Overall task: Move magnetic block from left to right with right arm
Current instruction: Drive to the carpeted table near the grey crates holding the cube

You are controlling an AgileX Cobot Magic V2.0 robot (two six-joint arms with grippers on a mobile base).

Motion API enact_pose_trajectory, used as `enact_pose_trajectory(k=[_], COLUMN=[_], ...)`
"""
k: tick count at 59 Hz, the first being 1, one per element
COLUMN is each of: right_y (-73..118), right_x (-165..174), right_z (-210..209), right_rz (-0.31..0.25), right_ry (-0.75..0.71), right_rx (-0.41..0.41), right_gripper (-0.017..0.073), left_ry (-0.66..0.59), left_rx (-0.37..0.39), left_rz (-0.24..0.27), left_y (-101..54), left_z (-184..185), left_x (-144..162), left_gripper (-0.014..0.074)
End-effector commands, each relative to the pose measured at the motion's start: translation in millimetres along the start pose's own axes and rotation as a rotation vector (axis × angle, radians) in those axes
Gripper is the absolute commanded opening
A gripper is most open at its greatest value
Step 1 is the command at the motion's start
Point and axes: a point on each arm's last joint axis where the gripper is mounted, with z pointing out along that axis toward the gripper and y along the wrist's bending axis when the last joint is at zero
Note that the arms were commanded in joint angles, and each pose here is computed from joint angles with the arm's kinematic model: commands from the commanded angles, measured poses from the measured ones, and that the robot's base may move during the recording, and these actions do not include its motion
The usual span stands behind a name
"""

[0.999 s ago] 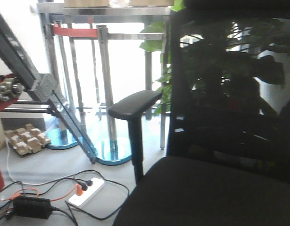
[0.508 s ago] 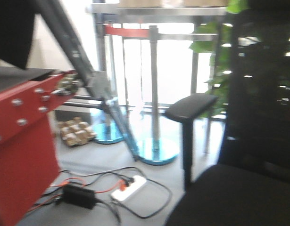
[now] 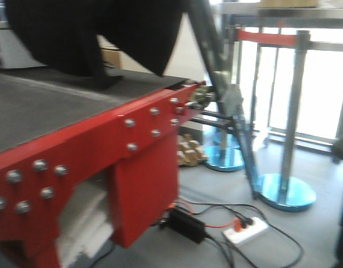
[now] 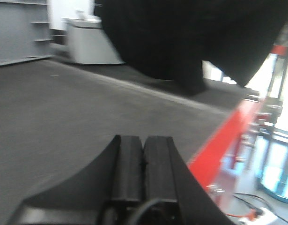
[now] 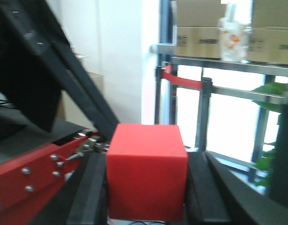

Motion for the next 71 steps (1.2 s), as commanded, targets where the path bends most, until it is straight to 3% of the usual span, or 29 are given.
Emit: enact_pose_trajectory(k=[1, 71], right_y=[0.6, 0.6], right_x=[-17.3, -17.3], right_z=[-0.5, -0.5], right_rz=[-0.023, -0.023], right_ry=[-0.107, -0.107], right_rx=[0.002, 0.002], right_gripper=[0.0212, 0.0212], left_ry=[-0.085, -0.085], left_rx=[0.007, 0.007], left_rz=[-0.005, -0.005], left_y=[-0.4, -0.4], left_z=[-0.6, -0.6], left_x=[-5.2, -5.2], left_gripper=[-0.0116, -0.0116])
